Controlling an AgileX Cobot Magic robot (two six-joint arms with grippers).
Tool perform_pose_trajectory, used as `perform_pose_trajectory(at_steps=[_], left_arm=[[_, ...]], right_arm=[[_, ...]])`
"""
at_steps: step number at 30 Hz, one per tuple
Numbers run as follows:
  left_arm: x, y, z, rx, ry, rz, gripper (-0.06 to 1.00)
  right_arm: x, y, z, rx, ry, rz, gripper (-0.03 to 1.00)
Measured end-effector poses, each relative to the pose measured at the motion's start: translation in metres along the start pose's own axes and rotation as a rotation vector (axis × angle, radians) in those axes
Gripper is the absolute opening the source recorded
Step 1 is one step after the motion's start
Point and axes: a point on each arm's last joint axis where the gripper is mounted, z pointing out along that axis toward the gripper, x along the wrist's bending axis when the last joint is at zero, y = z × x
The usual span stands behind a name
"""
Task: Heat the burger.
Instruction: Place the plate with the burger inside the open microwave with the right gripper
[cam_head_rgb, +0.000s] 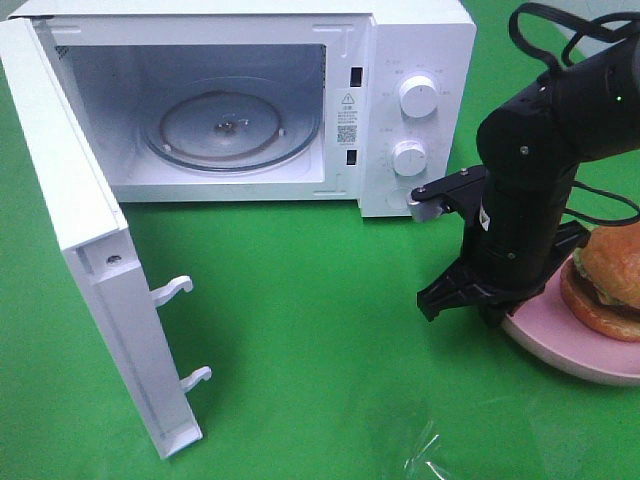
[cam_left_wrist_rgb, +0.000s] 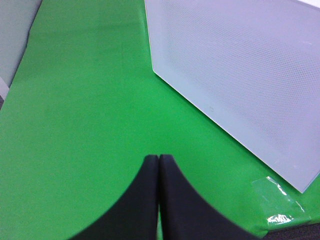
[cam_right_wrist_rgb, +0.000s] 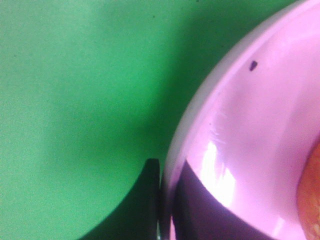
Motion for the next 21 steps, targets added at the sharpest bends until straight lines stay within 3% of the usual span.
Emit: perform_pose_trajectory(at_steps=[10, 12, 21], left_arm=[[0.000, 0.000, 0.000, 0.000, 0.000, 0.000, 0.00], [0.000, 0.000, 0.000, 0.000, 0.000, 0.000, 0.00], [0.000, 0.000, 0.000, 0.000, 0.000, 0.000, 0.00]], right_arm=[[-0.005, -0.005, -0.021, -0.034, -0.017, -0.051, 0.03], [0.006, -0.013, -0.021, -0.024, -0.050, -0.132, 0.03], [0.028, -0.033, -0.021, -0.010, -0.066, -0.245, 0.03]])
